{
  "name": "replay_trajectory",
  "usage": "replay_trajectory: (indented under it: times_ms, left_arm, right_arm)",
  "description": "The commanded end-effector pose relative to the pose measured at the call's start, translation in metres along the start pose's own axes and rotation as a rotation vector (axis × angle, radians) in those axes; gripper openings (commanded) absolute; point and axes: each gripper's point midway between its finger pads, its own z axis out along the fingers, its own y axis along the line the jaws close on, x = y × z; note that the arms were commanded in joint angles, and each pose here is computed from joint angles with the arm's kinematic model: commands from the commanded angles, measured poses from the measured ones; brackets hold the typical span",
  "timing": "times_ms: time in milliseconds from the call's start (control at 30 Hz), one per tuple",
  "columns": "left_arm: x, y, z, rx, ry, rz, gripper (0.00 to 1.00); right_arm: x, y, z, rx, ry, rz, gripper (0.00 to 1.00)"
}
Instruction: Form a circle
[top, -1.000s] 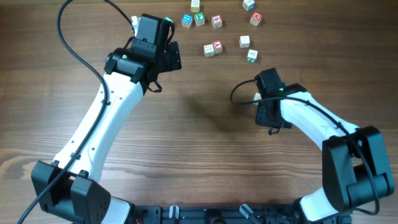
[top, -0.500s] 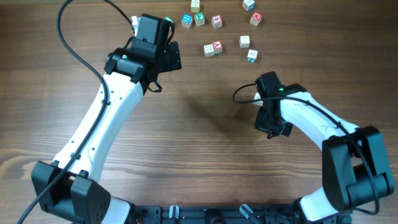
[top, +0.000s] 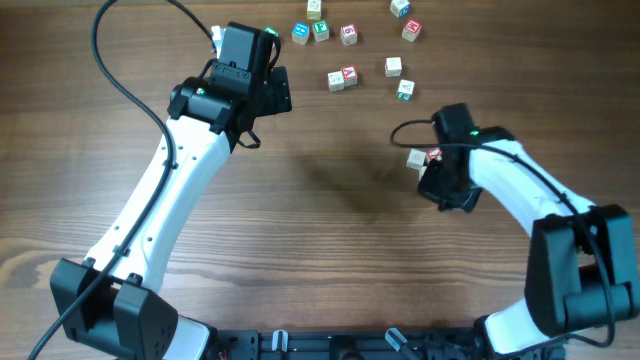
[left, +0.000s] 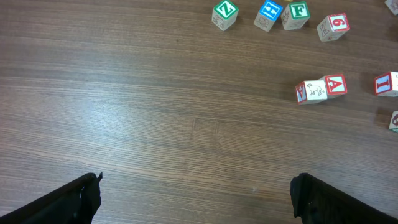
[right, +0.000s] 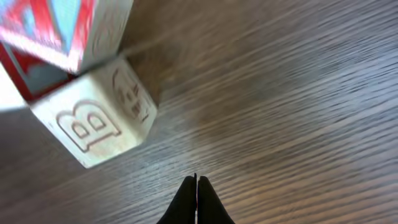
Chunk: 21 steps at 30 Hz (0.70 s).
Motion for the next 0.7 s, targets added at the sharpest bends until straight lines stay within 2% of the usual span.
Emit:
replay_trajectory:
  times_ms: [0,100,267,433,667]
  left_arm:
    - [0.0,0.002,0.002,-0.005,0.001,-0.012,1.0]
    - [0.0,0.002,0.002,-0.005,0.001,-0.012,1.0]
    - [0.0,0.002,0.002,-0.005,0.001,-0.012,1.0]
    - [0.0,0.002,0.002,-0.005,0.001,-0.012,1.0]
    - [0.0,0.002,0.002,-0.005,0.001,-0.012,1.0]
  right_arm:
    - [-0.02,0.008,-0.025,-0.118,-0.056,0.019,0.04]
    - [-0.034,0.014,-0.026,-0.148,-0.111,-0.046,0.04]
    - [-0.059,0.028,-0.033,-0.202,-0.223,-0.051,0.04]
    - [-0.077,0.003,-0.036,-0.072,-0.317,0.077,0.04]
    - [-0.104,0.004,-0.052,-0.068,-0.449,0.109,0.04]
